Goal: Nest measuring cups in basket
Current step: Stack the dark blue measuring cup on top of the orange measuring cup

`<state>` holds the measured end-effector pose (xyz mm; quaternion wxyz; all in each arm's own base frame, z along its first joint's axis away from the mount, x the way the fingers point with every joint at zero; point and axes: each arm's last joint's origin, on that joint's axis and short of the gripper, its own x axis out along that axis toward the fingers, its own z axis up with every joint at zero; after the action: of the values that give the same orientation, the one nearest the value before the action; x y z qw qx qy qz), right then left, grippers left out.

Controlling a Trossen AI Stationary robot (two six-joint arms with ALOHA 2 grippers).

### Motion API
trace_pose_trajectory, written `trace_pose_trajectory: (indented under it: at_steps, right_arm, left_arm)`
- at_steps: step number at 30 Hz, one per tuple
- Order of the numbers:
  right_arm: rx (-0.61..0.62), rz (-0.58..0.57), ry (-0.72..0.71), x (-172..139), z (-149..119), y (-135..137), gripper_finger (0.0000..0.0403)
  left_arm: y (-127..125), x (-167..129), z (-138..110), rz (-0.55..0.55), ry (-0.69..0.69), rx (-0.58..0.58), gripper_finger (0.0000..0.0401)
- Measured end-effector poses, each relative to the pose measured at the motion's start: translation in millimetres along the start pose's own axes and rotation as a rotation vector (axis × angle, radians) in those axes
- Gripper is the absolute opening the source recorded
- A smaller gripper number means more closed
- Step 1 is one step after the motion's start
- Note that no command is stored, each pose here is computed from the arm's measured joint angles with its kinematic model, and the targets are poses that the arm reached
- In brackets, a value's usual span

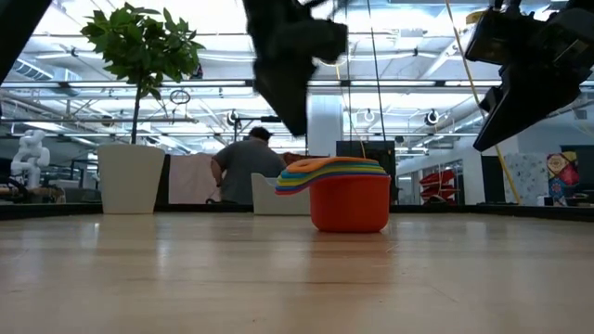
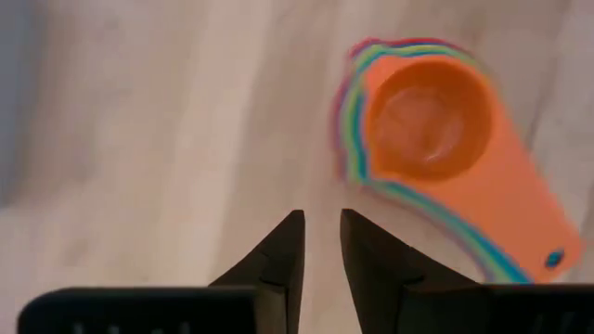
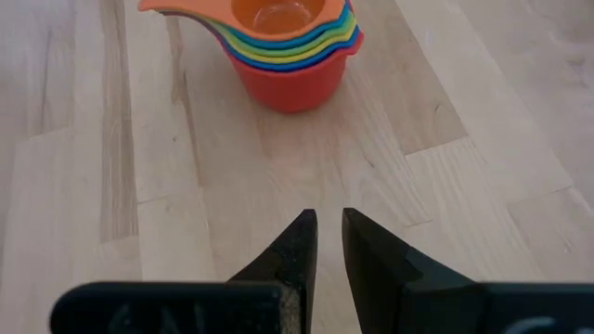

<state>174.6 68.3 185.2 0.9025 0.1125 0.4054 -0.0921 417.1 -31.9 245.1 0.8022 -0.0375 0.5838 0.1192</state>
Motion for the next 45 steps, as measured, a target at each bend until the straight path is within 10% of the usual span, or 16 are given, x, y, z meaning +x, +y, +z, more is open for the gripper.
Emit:
trace_pose_trajectory:
  at_steps: [13,29,45]
  right_arm:
    - [0.005,-0.104,0.0,5.8,-18.3,-7.1,0.005]
    - [-0.05,-0.003,-0.088,1.6,-12.0,-2.2,0.005]
    - [-0.057,0.106,-0.256,-12.6,3.6,3.4,0.005]
  left_arm:
    - [-60.8,-73.5,-113.8,0.188,0.165,-0.186,0.0079]
    - [-134.9,-58.7,-233.2,0.015,0.331,-0.476,0.0081]
    - [-141.4,-45.1,-283.3,0.08,0.438,-0.55,0.0259]
